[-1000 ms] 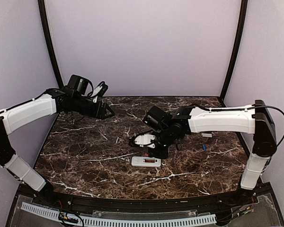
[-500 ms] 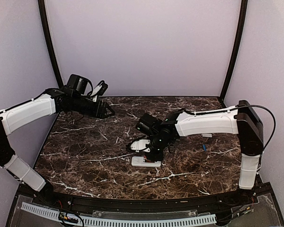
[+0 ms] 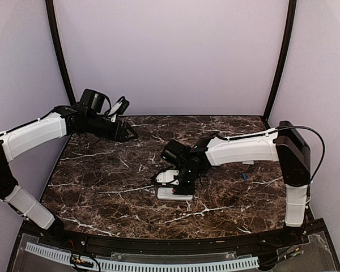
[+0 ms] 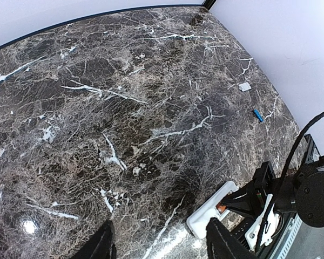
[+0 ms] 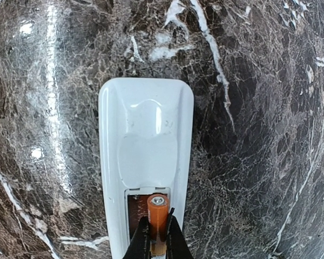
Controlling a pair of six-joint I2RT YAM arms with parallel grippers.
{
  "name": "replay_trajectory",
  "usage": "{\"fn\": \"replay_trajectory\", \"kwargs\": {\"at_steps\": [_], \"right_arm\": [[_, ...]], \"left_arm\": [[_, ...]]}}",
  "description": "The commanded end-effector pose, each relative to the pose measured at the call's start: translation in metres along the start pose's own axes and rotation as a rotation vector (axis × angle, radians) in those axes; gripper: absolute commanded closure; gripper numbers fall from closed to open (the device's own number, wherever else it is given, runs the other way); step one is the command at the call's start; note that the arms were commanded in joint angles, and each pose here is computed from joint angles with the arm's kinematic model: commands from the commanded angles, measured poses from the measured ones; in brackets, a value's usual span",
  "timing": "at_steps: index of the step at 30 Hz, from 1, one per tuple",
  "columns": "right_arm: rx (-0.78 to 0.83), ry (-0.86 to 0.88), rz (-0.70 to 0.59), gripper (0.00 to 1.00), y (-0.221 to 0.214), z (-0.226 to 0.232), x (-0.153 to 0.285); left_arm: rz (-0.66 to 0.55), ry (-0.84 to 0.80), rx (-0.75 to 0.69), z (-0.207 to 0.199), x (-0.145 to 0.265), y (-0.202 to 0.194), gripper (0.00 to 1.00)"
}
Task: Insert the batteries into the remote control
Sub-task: Load the battery into the battery compartment.
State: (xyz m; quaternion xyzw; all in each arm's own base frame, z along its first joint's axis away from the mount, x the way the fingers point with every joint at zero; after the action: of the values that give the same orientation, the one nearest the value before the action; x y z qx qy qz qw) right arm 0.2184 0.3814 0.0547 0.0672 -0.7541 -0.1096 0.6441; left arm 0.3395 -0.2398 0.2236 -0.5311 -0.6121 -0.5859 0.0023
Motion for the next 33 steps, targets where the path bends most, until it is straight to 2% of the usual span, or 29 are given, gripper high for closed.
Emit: {"fn": "replay_trajectory", "kwargs": {"at_steps": [1, 11, 26, 33], "right_arm": [[-0.002, -0.002, 0.017, 0.94, 0.001, 0.003, -0.001], [-0.004, -0.01, 0.04, 0.85, -0.001, 0.002, -0.003], [0.011, -0.039, 0.069, 0.81, -0.002, -0.004, -0.01], [0.037, 0.007, 0.074, 0.79, -0.004, 0.003, -0.012]], "left_arm": [[0.0, -0.019, 0.015, -0.001, 0.003, -0.003, 0.44], [0.003, -0.033, 0.021, -0.001, 0.002, -0.003, 0.44], [0.005, -0.037, 0.023, -0.002, 0.002, -0.003, 0.44], [0.005, -0.033, 0.021, -0.001, 0.003, -0.004, 0.44]]}}
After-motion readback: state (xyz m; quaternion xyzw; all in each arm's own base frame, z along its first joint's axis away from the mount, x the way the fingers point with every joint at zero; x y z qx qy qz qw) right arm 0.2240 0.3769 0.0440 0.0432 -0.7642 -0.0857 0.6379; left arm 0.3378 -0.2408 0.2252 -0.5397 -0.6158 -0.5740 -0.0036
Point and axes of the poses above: each gripper's point midway between its finger pads, its own x axis back along the fingers, its own z axis along the line the jaws close on, y = z × x, the point moved 1 cm from there along x, back along the fingers, and after that the axes turned 5 degrees about -x, right-handed, at the moved point
